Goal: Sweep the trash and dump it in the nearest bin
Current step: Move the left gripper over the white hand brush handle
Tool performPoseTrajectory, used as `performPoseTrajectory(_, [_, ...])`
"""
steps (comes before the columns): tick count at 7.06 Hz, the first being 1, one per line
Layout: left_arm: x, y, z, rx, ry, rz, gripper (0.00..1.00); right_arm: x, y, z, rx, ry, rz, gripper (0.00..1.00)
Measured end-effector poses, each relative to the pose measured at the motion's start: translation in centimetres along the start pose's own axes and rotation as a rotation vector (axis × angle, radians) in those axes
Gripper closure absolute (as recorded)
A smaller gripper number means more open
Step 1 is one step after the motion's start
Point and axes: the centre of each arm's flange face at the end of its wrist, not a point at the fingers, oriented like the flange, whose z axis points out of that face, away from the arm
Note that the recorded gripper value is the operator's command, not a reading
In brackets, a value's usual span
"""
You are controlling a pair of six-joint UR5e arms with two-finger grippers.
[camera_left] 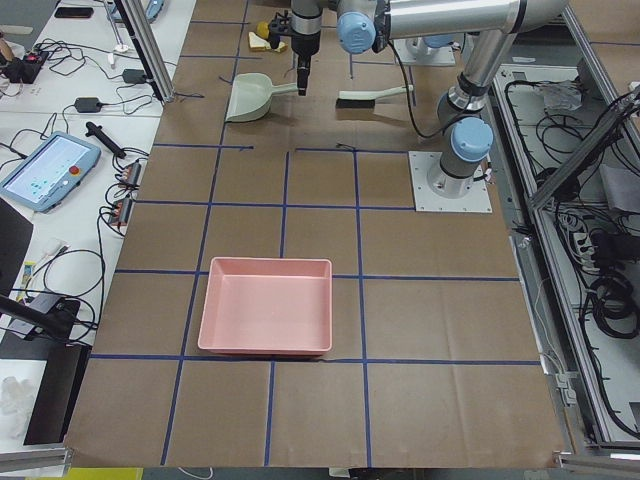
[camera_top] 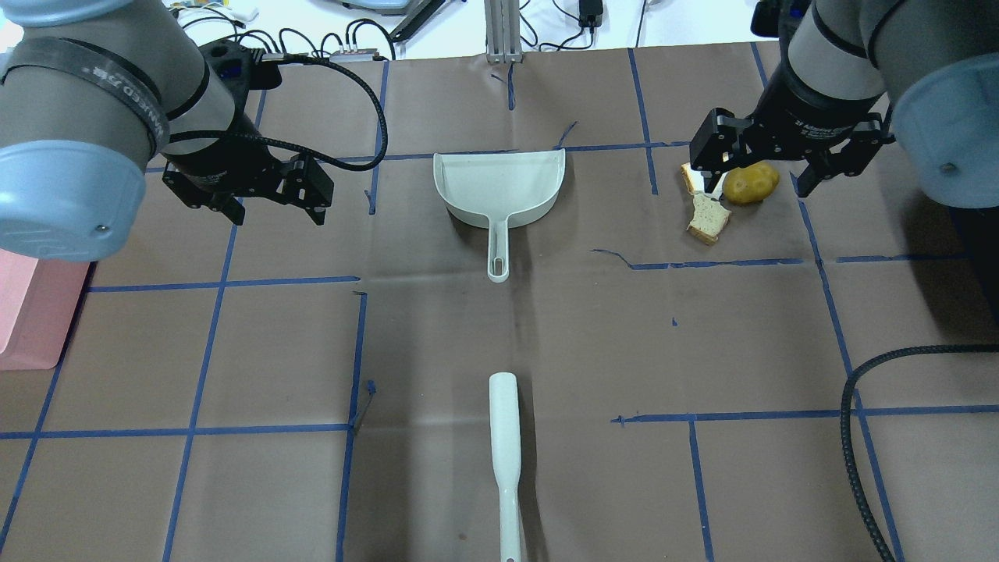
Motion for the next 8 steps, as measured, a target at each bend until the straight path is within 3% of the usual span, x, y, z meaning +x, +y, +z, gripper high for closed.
performPoseTrajectory(8, [-0.01,-0.26,0.61,-0.009,0.001,-0.010,0.00,0.04,0.11,0.13,-0.005,0.003,-0.042,0.00])
